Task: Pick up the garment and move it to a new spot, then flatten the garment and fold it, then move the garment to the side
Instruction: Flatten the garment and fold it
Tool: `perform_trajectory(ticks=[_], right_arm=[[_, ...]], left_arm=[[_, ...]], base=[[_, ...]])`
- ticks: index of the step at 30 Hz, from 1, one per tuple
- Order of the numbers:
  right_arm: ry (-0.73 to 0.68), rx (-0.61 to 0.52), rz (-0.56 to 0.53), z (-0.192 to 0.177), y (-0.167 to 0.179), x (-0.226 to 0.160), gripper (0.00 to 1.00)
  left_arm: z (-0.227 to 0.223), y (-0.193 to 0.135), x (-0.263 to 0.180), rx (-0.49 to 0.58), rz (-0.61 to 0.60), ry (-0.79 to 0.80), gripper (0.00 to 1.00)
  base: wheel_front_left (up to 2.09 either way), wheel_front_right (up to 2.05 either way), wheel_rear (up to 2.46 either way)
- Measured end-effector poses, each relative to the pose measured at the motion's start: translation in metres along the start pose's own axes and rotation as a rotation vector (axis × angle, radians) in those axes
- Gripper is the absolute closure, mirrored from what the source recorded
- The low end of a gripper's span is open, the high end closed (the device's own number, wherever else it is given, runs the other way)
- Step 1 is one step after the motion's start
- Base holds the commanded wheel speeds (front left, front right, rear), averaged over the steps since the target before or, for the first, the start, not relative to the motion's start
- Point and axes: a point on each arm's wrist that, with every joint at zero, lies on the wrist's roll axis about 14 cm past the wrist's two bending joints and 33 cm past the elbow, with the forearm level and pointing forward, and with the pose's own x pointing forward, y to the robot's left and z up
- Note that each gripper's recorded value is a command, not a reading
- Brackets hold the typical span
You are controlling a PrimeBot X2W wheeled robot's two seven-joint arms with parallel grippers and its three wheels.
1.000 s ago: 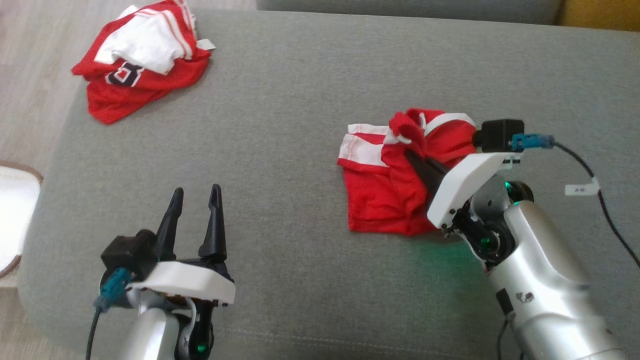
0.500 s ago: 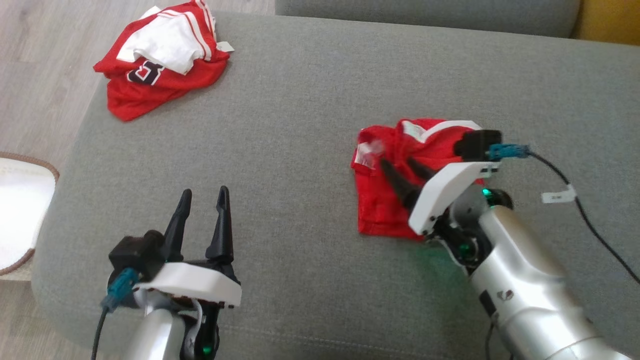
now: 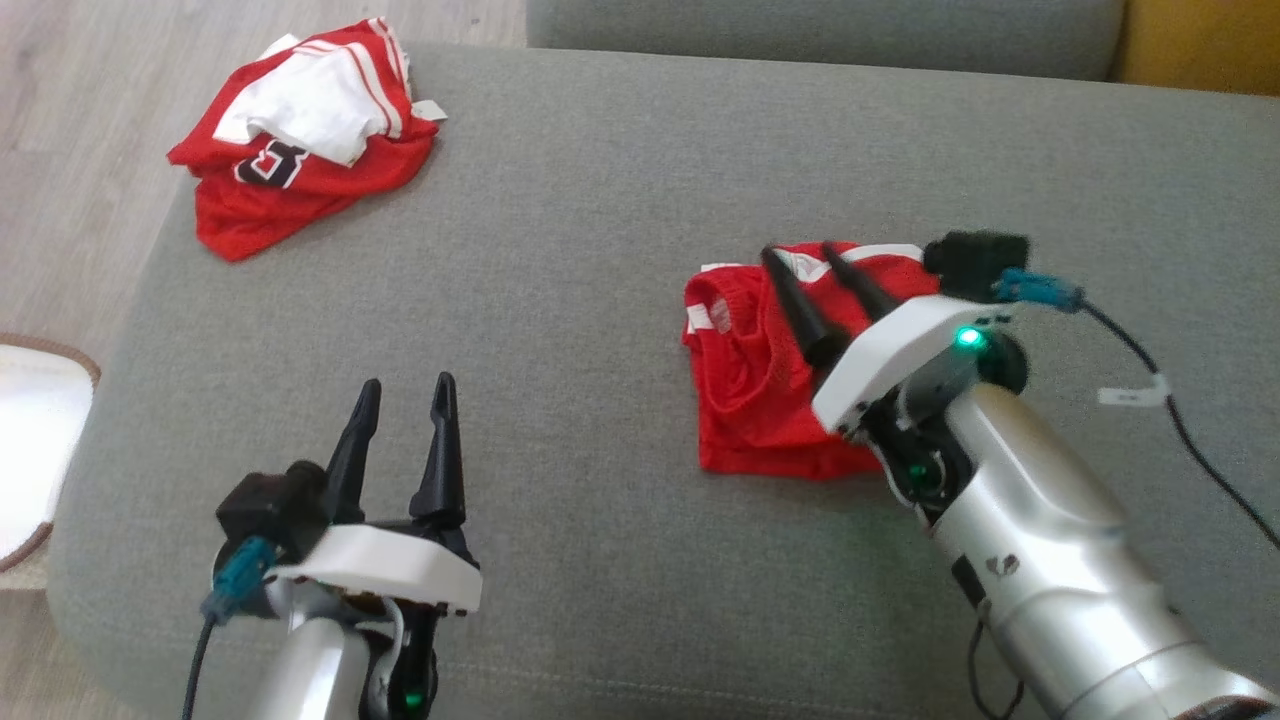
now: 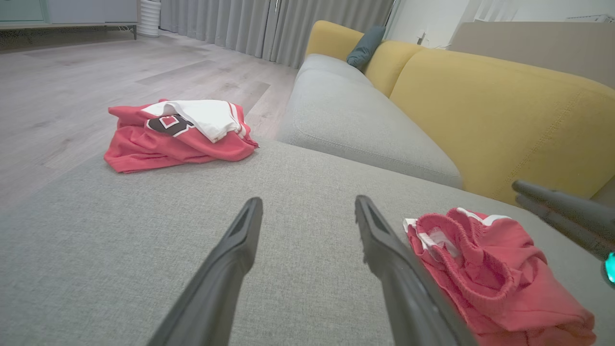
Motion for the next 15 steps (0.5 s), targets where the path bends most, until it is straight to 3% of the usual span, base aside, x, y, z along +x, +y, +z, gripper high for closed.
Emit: perform_trajectory(ticks=[7, 15], right_arm=[[-0.231, -0.092, -0.098, 0.05, -0.03, -0.014, 0.0], [-0.381, -0.2, -0.248, 0.08, -0.072, -0.053, 0.0]], left_arm=[[0.004, -0.006, 0.003, -0.002, -0.018, -0.013, 0.0], [0.01, -0.013, 0.008, 0.002, -0.027, -0.032, 0.0]], base=[[0.0, 0.0, 0.0], [0.0, 0.0, 0.0]])
